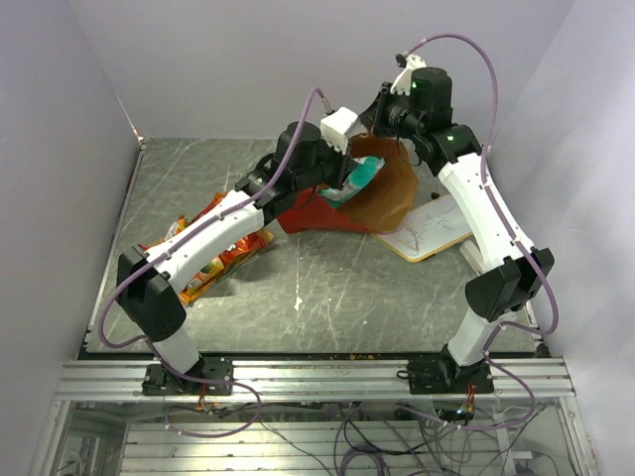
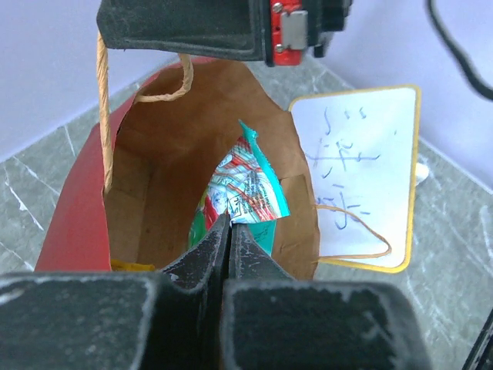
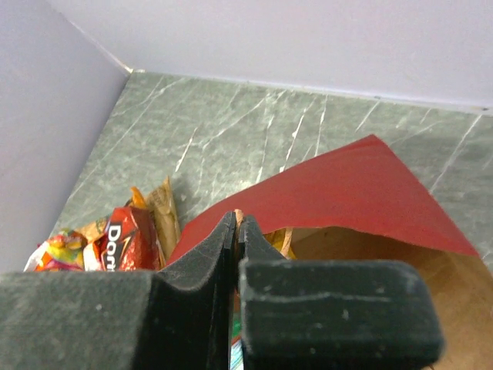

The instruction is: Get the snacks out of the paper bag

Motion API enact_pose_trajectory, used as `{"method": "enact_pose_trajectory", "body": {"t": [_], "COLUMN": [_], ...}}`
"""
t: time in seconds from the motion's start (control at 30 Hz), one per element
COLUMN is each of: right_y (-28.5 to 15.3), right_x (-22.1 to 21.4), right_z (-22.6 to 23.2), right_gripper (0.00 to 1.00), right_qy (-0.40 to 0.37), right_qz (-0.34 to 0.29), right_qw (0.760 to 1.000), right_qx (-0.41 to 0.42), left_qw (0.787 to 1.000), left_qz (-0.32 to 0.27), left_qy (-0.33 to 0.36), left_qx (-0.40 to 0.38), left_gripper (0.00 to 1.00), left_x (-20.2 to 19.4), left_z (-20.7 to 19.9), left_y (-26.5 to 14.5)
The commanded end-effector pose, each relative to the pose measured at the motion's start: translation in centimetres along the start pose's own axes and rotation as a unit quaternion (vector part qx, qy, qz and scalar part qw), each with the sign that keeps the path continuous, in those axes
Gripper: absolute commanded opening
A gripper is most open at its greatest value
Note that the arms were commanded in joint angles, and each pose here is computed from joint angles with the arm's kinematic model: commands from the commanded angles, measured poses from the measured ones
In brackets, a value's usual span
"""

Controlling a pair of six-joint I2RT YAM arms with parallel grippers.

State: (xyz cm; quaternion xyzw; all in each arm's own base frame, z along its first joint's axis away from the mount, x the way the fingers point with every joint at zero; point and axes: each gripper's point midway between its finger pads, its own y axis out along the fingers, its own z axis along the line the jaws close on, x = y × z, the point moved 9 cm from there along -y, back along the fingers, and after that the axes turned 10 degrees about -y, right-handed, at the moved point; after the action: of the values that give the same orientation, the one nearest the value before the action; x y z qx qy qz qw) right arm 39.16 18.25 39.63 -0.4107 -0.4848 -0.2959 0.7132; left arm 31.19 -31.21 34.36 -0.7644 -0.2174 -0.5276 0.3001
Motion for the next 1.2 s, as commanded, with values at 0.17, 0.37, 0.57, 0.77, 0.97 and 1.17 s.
{"method": "enact_pose_trajectory", "body": {"t": [0.17,0.37,0.57,0.77,0.97,1.17], "right_y": [0.4,0.6,0.5,-0.6,0.1,0.0], "right_x": [3.2,3.1,2.2,3.4,1.9,-0.3], "right_z": [-2.5,-2.4,-0.1,-2.0,-1.2,0.9], "right_gripper": [0.0,0.0,0.0,0.0,0.0,0.0], "right_qy": [-0.015,-0.012,0.02,-0.001,-0.003,-0.03], "right_qz": [-0.034,-0.037,-0.05,-0.067,-0.059,-0.038], "right_qw": [0.989,0.99,0.998,0.992,0.997,0.993], "right_qx": [-0.144,-0.134,-0.022,-0.111,-0.043,0.106], "left_qw": [0.991,0.98,0.971,0.962,0.943,0.911], "left_qz": [-0.119,-0.169,-0.19,-0.189,-0.193,-0.194], "left_qy": [-0.057,-0.104,-0.145,-0.193,-0.241,-0.277], "left_qx": [-0.024,-0.035,-0.024,0.049,0.128,0.235], "left_gripper": [0.07,0.07,0.07,0.07,0.07,0.07], "left_x": [8.9,12.3,13.0,13.4,13.8,13.2], "left_z": [-2.9,-3.5,-2.6,0.1,4.4,7.8], "left_y": [-6.6,-9.9,-9.2,-9.9,-13.3,-17.3]}}
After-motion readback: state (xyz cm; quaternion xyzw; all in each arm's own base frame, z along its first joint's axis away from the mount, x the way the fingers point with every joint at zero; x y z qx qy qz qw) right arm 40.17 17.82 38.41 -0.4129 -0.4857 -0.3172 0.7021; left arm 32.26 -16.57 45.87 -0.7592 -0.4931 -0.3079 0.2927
